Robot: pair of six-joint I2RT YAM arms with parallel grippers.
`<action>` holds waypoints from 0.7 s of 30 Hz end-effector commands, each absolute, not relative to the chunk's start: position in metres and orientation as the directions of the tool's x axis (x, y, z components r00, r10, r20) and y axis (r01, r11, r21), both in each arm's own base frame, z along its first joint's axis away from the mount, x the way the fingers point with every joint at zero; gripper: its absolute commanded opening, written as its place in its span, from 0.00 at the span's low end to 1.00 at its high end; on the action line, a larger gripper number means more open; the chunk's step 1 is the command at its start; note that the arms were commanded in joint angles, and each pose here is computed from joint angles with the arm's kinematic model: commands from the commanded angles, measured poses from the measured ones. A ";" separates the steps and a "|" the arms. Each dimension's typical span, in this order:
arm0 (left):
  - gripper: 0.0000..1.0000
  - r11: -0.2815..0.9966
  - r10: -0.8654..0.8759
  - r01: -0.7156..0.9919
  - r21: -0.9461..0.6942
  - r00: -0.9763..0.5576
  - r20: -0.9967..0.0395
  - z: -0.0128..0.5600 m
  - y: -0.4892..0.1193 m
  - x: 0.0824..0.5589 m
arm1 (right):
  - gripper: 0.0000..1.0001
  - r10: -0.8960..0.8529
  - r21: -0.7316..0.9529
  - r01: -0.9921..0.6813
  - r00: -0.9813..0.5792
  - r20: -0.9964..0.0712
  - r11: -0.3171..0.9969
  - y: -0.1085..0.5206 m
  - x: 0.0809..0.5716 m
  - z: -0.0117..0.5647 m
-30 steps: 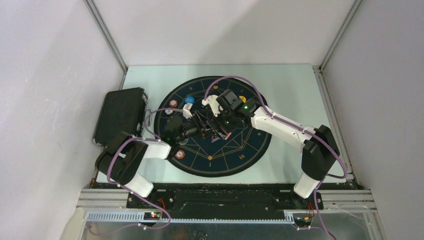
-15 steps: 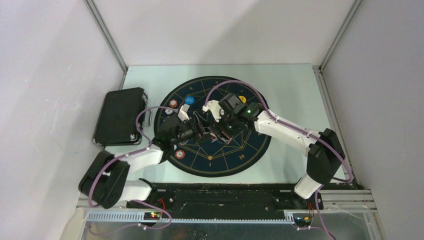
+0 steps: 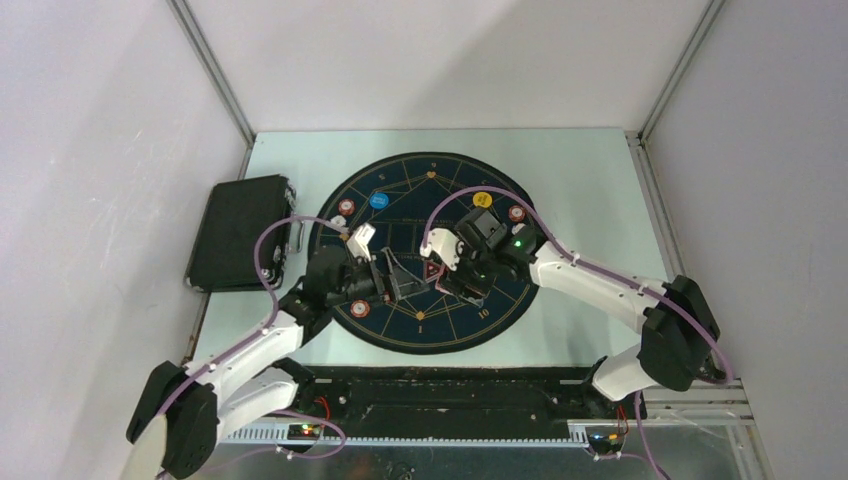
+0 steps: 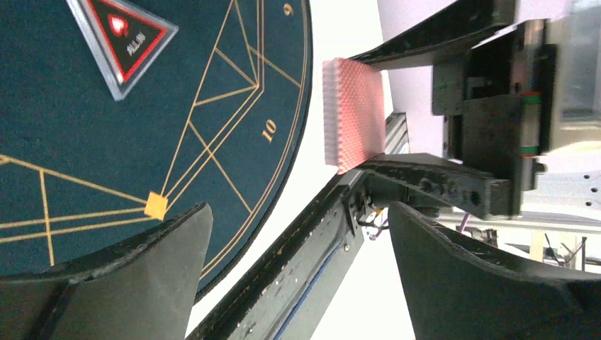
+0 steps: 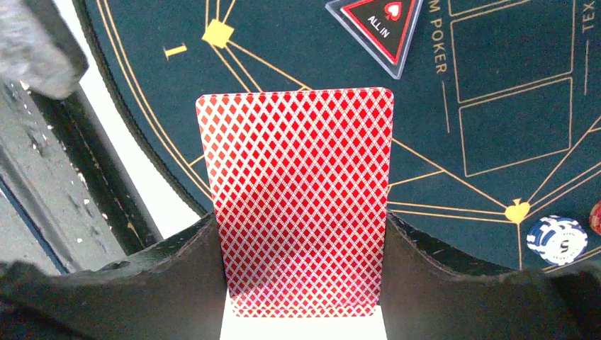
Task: Distribute texas hold em gaming equipment
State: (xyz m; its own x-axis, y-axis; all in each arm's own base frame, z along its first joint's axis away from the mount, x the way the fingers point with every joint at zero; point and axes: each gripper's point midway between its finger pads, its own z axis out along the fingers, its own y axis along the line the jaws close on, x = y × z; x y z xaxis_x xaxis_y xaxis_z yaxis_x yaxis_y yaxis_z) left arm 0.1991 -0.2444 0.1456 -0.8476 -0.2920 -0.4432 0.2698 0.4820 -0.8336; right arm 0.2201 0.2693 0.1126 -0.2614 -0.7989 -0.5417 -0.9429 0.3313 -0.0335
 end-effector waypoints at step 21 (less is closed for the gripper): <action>1.00 0.267 -0.173 0.381 -0.885 -0.885 -0.433 0.174 -0.298 0.203 | 0.00 -0.762 -0.075 -0.982 -0.088 -0.642 0.176 0.290 0.204 0.148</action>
State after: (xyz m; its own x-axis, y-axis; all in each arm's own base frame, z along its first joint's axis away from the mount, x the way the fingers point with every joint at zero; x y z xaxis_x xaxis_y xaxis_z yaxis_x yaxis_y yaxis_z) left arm 0.2000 -0.2824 0.1469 -0.9053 -0.1947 -0.3776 0.2989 0.3396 -0.8918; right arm 0.2053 0.2786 0.1259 -0.1283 -0.7992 -0.5872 -0.9787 0.1976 -0.0550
